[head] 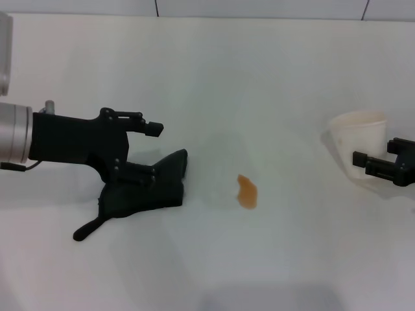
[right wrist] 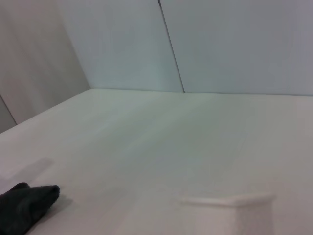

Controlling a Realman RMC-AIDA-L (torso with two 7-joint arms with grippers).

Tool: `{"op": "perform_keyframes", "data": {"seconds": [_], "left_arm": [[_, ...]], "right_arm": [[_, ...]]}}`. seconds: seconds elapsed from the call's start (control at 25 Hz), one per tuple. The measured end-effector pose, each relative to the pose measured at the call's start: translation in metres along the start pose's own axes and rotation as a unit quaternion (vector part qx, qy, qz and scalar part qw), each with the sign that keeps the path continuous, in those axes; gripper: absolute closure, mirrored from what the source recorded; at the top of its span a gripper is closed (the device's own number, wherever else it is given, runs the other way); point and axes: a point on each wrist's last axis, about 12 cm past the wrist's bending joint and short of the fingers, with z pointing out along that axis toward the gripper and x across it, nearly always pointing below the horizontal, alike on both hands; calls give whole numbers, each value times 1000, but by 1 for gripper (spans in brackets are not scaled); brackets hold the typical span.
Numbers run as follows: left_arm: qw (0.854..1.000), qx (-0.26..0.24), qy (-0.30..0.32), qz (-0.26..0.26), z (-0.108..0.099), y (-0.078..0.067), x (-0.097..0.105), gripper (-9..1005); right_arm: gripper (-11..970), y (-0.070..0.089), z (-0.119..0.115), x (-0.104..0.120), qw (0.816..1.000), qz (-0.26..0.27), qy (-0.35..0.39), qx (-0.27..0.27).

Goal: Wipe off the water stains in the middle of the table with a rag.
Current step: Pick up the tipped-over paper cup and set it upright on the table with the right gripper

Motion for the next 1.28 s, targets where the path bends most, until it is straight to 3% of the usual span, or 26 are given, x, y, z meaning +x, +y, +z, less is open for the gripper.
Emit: {"op": "perform_keyframes", "data": {"seconds": [1.28], "left_arm": [[1000, 5, 3, -2, 1, -2, 0, 179]], "right_arm": [[343, 4, -3, 8, 1000, 13, 4, -12]]}}
